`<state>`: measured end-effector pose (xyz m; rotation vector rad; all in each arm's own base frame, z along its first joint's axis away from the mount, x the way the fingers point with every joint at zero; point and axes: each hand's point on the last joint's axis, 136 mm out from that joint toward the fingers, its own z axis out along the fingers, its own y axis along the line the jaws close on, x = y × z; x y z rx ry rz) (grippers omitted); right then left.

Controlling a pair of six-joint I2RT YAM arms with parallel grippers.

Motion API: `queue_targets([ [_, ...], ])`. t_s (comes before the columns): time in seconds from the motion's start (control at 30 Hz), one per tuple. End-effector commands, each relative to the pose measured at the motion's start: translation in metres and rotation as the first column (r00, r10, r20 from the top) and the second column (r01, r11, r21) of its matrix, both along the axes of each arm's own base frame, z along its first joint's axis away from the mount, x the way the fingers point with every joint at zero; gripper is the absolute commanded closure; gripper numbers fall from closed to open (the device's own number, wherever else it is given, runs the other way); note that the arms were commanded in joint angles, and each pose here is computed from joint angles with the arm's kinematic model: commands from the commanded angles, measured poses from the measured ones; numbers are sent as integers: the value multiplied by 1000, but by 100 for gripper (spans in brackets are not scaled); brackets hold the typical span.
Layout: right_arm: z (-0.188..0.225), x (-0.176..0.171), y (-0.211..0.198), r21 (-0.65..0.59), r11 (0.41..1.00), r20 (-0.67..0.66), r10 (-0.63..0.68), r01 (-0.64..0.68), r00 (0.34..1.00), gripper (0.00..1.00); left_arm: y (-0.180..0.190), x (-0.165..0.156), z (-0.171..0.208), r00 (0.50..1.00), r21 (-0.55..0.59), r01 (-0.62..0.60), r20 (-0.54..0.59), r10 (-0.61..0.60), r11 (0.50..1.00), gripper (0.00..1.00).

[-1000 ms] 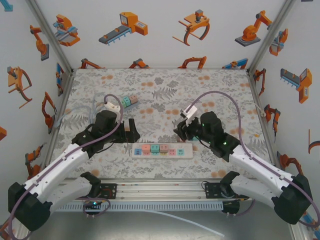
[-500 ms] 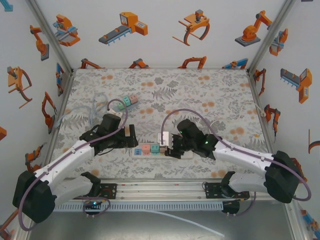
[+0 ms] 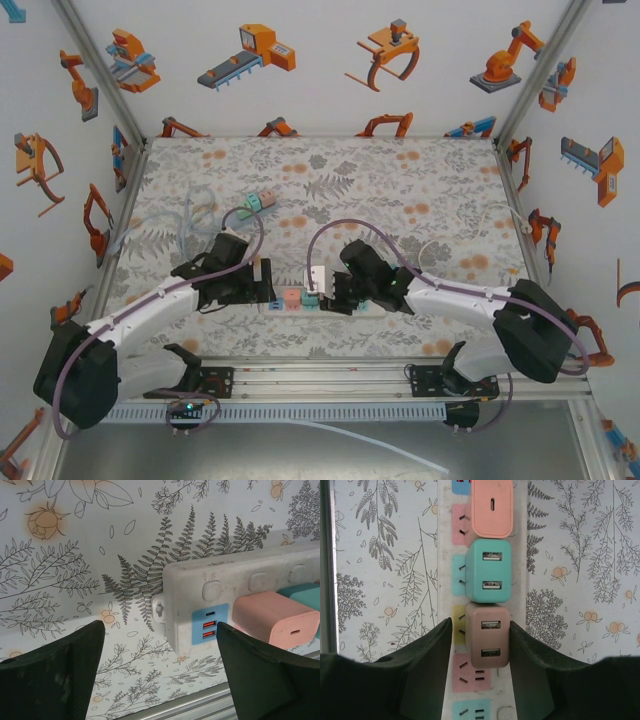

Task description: Pull the plug off the socket

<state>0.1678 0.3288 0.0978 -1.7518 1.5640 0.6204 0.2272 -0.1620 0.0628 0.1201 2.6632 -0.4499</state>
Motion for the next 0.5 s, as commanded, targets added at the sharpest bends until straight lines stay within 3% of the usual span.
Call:
queue_targets([
  [0.0, 1, 1, 6, 10, 1000, 5, 8, -8, 1000, 58, -4, -1, -6, 1000, -20, 8, -21, -8, 1000, 18],
  [0.47, 24, 14, 17, 75, 997, 39, -31, 28, 999, 74, 8, -15, -36, 990, 94, 8, -143, 6, 996, 28],
])
